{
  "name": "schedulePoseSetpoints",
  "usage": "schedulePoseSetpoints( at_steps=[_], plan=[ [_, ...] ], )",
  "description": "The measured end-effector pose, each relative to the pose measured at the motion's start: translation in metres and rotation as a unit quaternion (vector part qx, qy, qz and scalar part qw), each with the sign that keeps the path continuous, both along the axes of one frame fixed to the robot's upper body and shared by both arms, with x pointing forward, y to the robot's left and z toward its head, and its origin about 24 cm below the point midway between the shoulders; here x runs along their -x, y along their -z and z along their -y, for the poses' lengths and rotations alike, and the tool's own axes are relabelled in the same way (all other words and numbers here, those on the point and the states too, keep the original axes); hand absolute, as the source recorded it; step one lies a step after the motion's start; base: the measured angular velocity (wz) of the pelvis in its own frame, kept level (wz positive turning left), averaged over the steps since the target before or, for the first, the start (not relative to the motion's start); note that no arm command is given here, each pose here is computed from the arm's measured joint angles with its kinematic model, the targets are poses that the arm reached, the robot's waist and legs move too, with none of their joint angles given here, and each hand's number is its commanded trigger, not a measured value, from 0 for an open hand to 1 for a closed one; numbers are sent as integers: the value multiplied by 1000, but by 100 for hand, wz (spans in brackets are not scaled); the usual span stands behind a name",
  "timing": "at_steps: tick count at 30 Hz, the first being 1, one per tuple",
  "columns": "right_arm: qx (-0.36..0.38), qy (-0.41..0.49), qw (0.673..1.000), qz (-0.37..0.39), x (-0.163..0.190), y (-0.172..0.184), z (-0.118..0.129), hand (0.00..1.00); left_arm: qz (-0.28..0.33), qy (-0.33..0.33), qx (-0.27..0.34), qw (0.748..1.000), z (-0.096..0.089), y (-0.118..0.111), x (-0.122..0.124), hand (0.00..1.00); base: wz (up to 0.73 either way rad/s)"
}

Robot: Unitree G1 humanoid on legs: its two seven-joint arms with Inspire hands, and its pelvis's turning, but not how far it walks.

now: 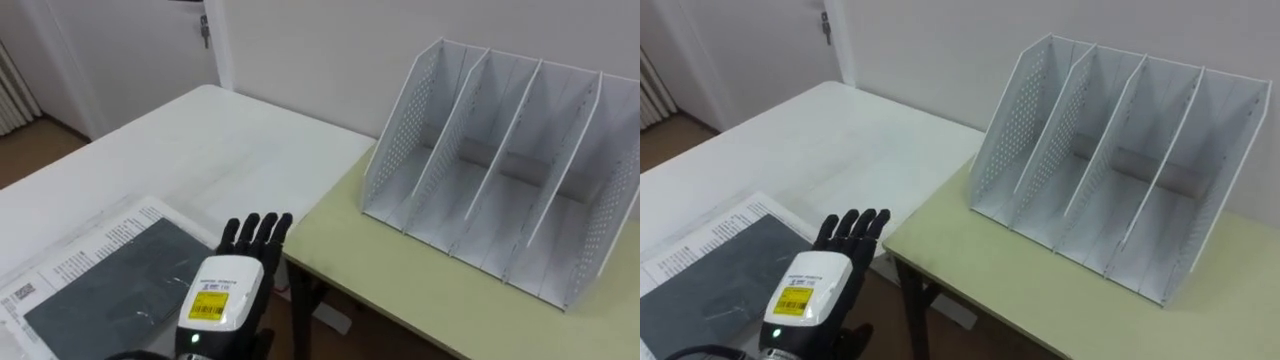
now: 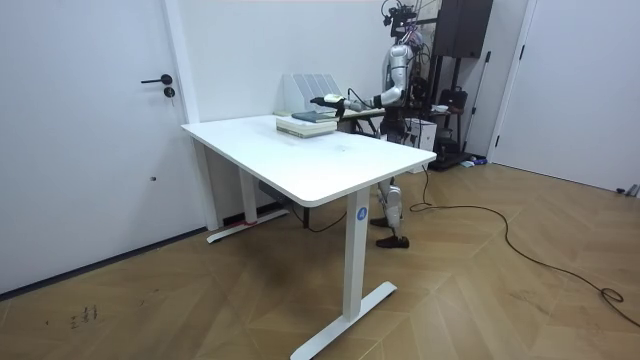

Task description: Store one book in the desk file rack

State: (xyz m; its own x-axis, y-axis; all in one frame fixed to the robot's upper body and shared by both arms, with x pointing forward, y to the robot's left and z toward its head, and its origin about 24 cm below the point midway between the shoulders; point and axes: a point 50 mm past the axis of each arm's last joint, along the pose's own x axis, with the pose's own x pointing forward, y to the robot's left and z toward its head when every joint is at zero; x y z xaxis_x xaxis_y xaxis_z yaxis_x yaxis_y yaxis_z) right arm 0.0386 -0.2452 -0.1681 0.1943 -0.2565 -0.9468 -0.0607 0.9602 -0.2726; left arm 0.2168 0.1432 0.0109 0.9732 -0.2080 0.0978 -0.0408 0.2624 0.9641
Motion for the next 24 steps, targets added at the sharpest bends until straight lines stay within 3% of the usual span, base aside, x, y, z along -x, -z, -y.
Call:
schedulePoseSetpoints(
  at_steps=[6, 16, 24],
  plan=[
    [3, -12, 1000, -11, 3, 0, 0, 0, 11, -5, 2, 1000, -2, -1, 0, 0, 0],
    [14, -47, 998, -31, 2, 0, 2, 0, 63, -63, 1, 996, -27, -13, -7, 0, -1],
    [17, -44, 998, -46, 10, 0, 4, 0, 77, -83, -5, 994, -37, -15, -7, 0, 0]
  ],
)
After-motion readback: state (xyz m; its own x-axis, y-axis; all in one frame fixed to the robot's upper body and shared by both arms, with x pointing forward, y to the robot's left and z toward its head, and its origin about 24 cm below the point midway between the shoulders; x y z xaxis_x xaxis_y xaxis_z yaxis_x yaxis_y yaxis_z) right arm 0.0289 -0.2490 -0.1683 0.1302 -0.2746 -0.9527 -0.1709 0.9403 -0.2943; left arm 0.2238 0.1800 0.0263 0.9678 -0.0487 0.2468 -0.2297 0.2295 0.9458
